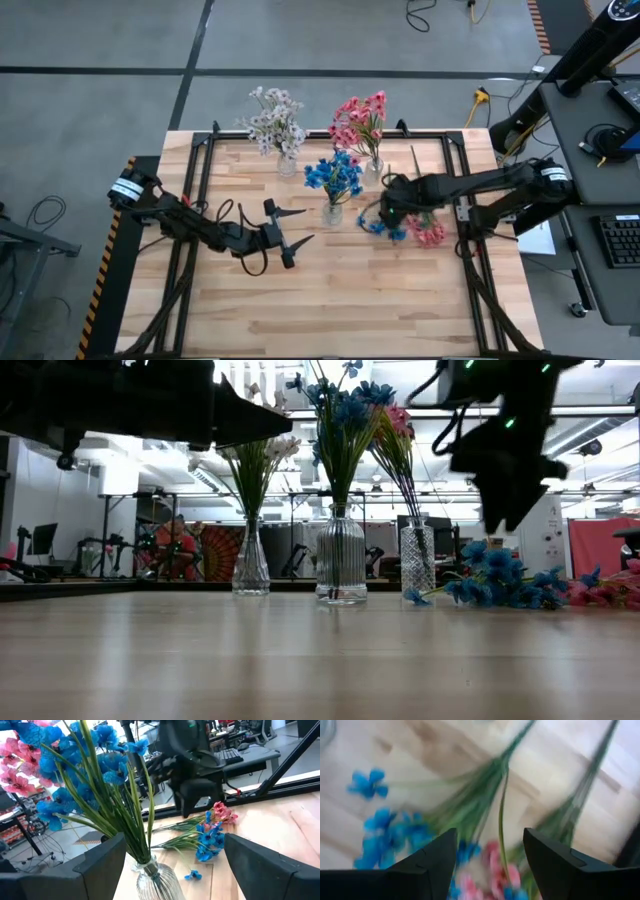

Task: Sort flowers into vase by color
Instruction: Put the blue flowers into the middle transparent vase

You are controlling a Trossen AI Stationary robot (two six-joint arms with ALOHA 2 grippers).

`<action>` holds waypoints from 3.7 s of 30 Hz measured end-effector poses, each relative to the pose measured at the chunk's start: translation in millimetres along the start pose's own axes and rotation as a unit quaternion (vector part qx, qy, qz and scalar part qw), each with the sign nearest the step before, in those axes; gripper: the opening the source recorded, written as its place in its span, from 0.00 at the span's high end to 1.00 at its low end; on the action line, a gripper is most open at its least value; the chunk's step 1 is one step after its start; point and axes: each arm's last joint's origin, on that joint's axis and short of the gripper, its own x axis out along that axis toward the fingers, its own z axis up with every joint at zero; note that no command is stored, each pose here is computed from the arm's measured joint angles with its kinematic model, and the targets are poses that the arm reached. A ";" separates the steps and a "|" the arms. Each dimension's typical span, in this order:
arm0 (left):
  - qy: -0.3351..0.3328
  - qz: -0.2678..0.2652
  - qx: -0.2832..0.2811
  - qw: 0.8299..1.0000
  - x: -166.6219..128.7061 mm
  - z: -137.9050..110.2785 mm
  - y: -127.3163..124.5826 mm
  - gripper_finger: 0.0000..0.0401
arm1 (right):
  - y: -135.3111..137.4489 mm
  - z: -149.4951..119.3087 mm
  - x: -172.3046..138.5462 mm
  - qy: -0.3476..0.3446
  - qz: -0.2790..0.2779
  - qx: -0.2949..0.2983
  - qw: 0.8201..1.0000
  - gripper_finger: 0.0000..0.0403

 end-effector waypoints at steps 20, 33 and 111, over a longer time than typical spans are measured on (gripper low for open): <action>0.047 0.030 0.012 0.998 -0.4 -9.6 0.2 0.21 | -19.1 29.2 64.1 -0.087 -0.019 0.120 0.989 0.40; 0.056 0.027 0.015 0.998 -0.6 -12.0 -0.4 0.21 | -8.7 28.3 99.0 -0.067 -0.064 0.129 0.987 0.43; -0.023 -0.123 0.102 0.987 28.1 97.9 -61.2 0.21 | 44.5 -99.3 -85.1 -0.183 0.395 -0.184 0.882 0.95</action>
